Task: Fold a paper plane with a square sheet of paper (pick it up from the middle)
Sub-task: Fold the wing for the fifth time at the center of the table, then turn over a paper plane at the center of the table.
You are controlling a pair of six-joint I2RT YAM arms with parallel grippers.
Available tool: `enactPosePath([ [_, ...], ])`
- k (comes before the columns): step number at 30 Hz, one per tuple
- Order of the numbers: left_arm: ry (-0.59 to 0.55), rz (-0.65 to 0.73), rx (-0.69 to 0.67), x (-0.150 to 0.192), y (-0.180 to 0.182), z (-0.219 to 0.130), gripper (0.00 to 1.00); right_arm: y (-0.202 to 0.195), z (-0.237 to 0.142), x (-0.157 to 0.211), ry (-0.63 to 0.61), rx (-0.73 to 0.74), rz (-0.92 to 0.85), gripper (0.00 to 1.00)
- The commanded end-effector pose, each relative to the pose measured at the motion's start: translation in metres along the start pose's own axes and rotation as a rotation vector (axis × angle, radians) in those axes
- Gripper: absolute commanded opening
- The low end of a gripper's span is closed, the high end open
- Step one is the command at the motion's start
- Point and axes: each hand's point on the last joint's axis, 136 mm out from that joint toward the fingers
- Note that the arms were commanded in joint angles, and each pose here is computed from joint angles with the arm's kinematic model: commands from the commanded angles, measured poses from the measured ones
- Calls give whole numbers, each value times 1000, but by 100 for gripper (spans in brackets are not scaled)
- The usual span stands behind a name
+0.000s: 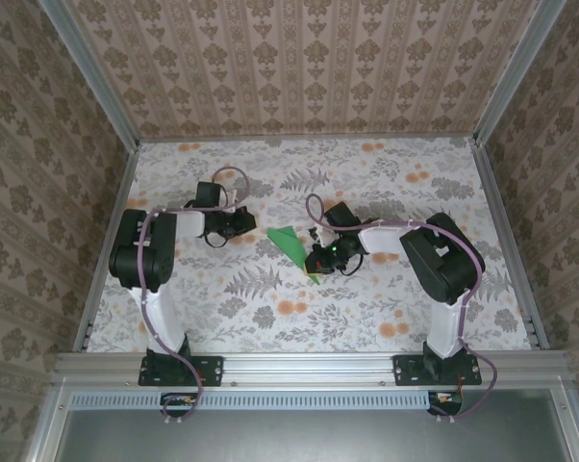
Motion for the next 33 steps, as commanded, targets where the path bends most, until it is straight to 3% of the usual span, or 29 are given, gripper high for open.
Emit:
enactPosePath([
  [1,-41,15,-84,-17,3,-21,11,-21,-5,15,32,115,95,2],
  [4,-70,16,-108,-24,-13,-37,22,7,-25,-7,-59,71,57,13],
  [8,-57,22,-206,-14,-31,-53,40,36,-57,-31,-203,41,9,40],
  [11,-20,-14,-312,4,-38,-61,55,42,-82,-42,-318,59,-24,61],
  [13,7,-46,-334,18,-45,-61,67,34,-95,-48,-378,92,-27,68],
  [17,49,-91,-352,43,-71,-52,82,5,-117,-56,-457,182,5,74],
  [22,55,-82,-410,59,-106,-42,93,-39,-134,-63,-517,264,83,84],
  [28,78,-120,-466,66,-132,-20,95,-67,-142,-69,-532,297,142,87],
  [33,135,-137,-525,72,-134,7,88,-73,-149,-70,-539,319,134,87],
])
Point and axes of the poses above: each hand's point on the last joint's axis, 136 mm out from that joint toward the fingers, its own z axis out along the fingers, its own y axis along the line the jaws close on, x = y × z, and after that the axes turned 7 degrees about z, right-handed
